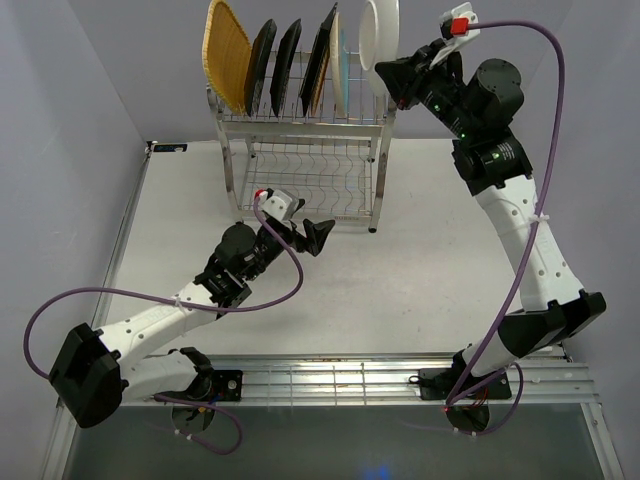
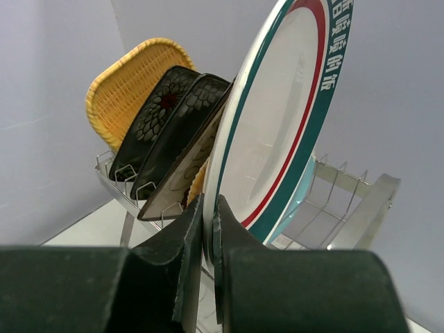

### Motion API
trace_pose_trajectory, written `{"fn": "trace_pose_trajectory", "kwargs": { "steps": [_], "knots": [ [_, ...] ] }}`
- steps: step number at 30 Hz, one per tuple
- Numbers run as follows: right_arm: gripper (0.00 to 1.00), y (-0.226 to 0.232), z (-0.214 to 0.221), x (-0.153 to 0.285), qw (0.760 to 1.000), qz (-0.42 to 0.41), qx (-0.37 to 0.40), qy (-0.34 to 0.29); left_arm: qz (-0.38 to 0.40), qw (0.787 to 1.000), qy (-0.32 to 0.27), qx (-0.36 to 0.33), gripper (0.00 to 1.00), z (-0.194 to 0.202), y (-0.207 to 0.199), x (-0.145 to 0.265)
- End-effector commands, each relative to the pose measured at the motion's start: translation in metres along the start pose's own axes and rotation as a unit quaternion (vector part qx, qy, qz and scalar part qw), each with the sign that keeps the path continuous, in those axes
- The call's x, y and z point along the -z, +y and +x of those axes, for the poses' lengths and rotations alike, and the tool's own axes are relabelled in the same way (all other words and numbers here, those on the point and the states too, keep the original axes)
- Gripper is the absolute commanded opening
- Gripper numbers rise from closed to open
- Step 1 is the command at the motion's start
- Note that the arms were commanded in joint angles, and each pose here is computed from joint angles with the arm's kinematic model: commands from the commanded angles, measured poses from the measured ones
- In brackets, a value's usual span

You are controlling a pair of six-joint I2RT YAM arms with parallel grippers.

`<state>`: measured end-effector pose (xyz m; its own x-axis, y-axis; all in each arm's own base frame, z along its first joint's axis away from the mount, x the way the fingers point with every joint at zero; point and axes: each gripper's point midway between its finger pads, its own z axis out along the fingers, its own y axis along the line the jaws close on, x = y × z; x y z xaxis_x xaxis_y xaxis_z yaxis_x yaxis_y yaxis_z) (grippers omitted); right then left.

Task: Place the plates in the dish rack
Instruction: Insert the plate into the dish rack.

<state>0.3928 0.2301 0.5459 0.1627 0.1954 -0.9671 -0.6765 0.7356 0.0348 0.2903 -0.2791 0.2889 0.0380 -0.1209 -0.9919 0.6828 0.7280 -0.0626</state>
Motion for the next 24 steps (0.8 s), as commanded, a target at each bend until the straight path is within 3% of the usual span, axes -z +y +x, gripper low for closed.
{"fn": "trace_pose_trajectory", "kwargs": {
  "steps": [1, 10, 24],
  "knots": [
    [0.08, 0.013, -0.045, -0.004, 0.997, -0.024, -0.005, -0.069, 0.007, 1.0, -0.005, 0.003, 0.94, -0.006, -0.004, -0.001],
    [0.08, -0.005, -0.018, -0.022, 0.996, 0.016, -0.063, -0.057, 0.006, 1.0, -0.005, 0.003, 0.94, -0.006, -0.003, -0.001],
    [0.08, -0.03, 0.015, -0.024, 0.994, 0.078, -0.071, -0.019, 0.007, 1.0, -0.006, 0.003, 0.94, -0.006, -0.004, -0.001]
  ]
}}
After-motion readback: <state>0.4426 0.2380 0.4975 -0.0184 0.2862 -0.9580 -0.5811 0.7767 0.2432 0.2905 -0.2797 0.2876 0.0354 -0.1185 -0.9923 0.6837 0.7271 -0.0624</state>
